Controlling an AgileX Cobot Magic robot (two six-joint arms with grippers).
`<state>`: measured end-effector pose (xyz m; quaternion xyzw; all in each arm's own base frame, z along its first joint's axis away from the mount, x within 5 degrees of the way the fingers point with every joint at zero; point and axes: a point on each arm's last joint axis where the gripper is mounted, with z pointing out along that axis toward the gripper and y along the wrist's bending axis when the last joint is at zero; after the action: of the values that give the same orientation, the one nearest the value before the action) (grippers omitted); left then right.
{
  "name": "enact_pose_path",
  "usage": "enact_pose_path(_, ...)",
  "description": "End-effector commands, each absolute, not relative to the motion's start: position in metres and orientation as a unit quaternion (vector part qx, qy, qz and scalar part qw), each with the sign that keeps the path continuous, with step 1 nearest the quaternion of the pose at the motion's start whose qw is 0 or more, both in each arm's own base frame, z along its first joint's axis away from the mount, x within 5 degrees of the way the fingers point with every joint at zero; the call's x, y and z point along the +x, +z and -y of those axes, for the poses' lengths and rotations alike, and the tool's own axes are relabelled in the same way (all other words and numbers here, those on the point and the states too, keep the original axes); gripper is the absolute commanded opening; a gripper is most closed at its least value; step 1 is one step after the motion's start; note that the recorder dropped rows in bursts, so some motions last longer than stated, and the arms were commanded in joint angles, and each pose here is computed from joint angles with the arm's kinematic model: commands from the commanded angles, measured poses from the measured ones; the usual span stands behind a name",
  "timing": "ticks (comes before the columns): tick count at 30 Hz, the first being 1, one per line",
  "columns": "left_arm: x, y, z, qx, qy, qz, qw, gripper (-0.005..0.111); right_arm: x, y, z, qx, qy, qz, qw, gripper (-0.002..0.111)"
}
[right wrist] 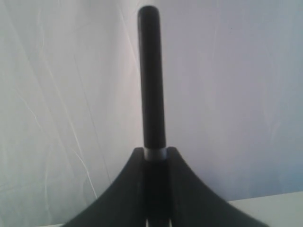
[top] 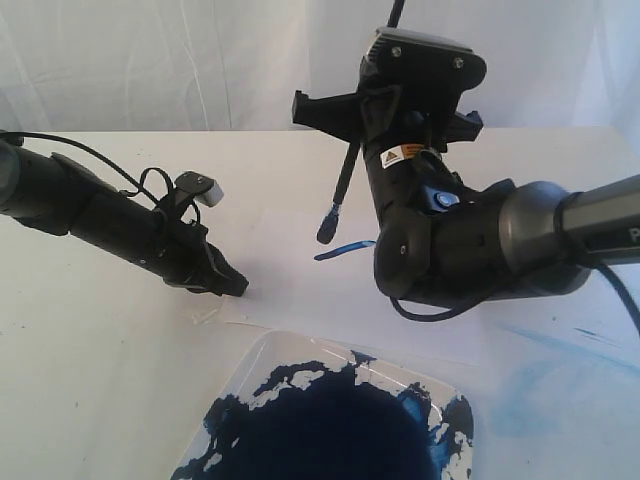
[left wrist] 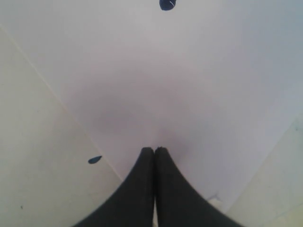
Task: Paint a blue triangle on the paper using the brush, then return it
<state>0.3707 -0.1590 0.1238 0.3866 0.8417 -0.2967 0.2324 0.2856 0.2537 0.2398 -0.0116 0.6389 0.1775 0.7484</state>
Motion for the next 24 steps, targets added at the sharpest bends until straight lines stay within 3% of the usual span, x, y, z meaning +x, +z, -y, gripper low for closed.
enact_pose_path(1,0.369,0.125,0.16,0.388,-0.298,-0.841,0.231,0.0,0.287,0.237,-0.257,-0.014,0.171,-0.636,0.752,0.0)
enact_pose_path(24,0.369,0.125,0.16,0.388,-0.298,-0.841,0.231,0.0,0.294,0.225,-0.265,-0.007,0.182,-0.644,0.743,0.0)
